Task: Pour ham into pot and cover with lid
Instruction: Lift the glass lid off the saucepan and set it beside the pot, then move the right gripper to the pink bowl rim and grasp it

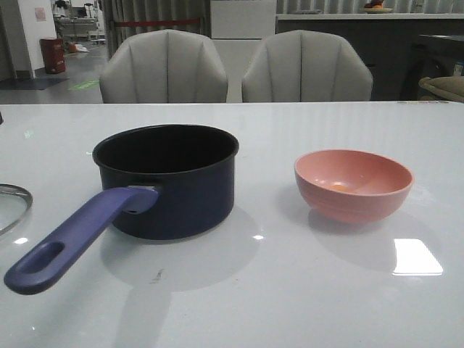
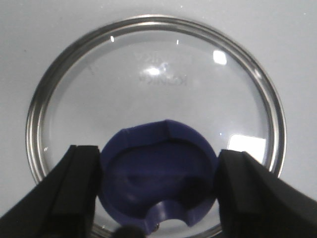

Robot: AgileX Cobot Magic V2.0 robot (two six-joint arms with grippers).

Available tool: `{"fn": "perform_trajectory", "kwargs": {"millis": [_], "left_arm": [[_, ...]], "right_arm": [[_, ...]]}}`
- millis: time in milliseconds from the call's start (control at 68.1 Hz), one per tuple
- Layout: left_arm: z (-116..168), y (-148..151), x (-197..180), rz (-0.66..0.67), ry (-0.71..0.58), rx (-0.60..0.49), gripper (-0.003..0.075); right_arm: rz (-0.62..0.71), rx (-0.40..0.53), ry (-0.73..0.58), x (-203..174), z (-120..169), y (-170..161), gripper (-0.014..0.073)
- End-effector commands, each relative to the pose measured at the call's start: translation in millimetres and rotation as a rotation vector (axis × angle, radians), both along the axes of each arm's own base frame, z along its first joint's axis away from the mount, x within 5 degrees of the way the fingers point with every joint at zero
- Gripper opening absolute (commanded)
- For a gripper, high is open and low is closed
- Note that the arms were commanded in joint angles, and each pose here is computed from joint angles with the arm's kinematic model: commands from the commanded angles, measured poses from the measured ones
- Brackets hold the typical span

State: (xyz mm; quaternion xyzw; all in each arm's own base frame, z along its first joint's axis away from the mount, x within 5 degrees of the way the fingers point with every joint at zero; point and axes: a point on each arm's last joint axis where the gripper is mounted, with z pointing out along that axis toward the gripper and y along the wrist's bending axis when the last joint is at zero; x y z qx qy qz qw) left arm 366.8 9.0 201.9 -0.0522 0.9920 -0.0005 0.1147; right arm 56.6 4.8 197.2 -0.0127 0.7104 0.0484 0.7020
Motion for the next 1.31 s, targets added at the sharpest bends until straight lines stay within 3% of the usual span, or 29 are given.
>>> {"fn": "perform_trajectory", "kwargs": {"millis": [0, 117, 279, 338, 558, 793, 1013, 1292], "left_arm": [[18.9, -0.5, -0.8, 0.004, -0.12, -0.004, 0.0263], [15.1, -0.5, -2.9, 0.004, -0.11, -0.005, 0.03], [14.4, -0.6, -3.6, 0.004, -0.104, -0.005, 0.05], [14.4, -0.6, -3.6, 0.004, -0.104, -0.005, 0.054], [24.8, -0.1, -6.6, 0.0, -0.131, 0.003, 0.0538], [74.8, -3.9, -27.1, -0.036, -0.277, 0.017, 0.0529], [123.4, -18.7, -77.5, -0.087, -0.519, 0.014, 0.0529], [147.5, -24.0, -153.6, -0.076, -0.797, -0.058, 0.0529]], "right_arm": [[-0.003, -0.011, -0.108, -2.2, 10.5, -0.2, 0.0147], [-0.003, -0.011, -0.108, -2.2, 10.5, -0.2, 0.0147], [-0.003, -0.011, -0.108, -2.2, 10.5, -0.2, 0.0147], [-0.003, -0.011, -0.108, -2.2, 10.5, -0.2, 0.0147], [-0.003, -0.011, -0.108, -2.2, 10.5, -0.2, 0.0147], [-0.003, -0.011, -0.108, -2.2, 10.5, -0.2, 0.0147], [-0.003, -0.011, -0.107, -2.1, 10.4, -0.2, 0.0147], [-0.003, -0.011, -0.107, -2.1, 10.4, -0.2, 0.0147]]}}
